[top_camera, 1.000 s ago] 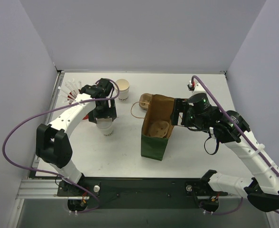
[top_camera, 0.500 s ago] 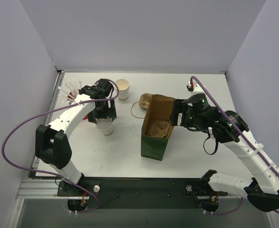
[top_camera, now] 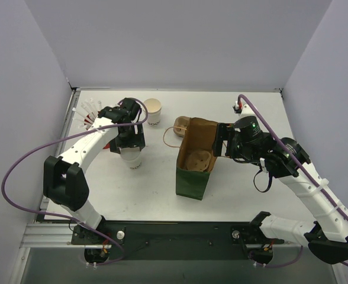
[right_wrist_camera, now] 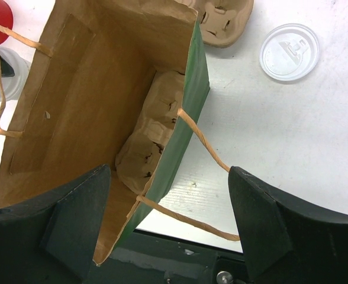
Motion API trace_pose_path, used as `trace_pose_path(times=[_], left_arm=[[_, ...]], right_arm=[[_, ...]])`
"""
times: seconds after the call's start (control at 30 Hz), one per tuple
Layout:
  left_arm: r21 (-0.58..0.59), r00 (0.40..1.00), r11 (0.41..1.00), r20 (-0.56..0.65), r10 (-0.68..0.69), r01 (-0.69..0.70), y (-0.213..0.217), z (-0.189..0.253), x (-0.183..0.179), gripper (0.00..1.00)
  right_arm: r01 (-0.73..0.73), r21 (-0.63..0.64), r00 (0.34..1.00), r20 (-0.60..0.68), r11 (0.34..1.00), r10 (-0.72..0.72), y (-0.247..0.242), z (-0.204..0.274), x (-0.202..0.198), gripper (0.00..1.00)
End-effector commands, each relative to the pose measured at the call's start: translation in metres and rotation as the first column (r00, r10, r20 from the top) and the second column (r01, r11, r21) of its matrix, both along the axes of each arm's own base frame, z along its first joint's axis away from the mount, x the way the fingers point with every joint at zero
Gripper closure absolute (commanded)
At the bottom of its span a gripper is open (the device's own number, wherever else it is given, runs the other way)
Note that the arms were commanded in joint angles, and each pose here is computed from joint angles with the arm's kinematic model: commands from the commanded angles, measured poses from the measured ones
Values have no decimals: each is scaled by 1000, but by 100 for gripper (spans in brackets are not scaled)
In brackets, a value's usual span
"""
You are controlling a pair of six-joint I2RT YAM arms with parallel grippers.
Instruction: Pack the takeout coffee
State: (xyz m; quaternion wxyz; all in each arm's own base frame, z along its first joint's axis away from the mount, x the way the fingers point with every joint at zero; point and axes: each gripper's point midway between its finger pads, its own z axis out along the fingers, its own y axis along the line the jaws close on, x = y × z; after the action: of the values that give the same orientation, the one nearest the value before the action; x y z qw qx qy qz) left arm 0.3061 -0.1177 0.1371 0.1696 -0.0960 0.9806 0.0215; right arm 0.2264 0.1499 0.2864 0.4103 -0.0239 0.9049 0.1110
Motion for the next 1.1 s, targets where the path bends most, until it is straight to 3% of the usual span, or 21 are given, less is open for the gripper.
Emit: trace_pose_path(times=[0.0,0.53,0.87,1.07], left_arm=[[-41,998,999,62,13,-10,-3,19,6,7],[-17,999,999,26,34,-33,0,-9,6,8],[29,999,999,4,38,-38,7,-22,4,21],[42,999,998,-6,35,-35,9,-33,0,35]], right_arm=[[3,-9,1000,0,1000,-3,0,-4,3,25],[10,-12,1000,-1,1000,-10,-3,-5,3,25],[17,-18,1000,-7,1000,-17,-5,-10,4,25],[21,-18,1000,-10,1000,-21,-6,-12,4,25]])
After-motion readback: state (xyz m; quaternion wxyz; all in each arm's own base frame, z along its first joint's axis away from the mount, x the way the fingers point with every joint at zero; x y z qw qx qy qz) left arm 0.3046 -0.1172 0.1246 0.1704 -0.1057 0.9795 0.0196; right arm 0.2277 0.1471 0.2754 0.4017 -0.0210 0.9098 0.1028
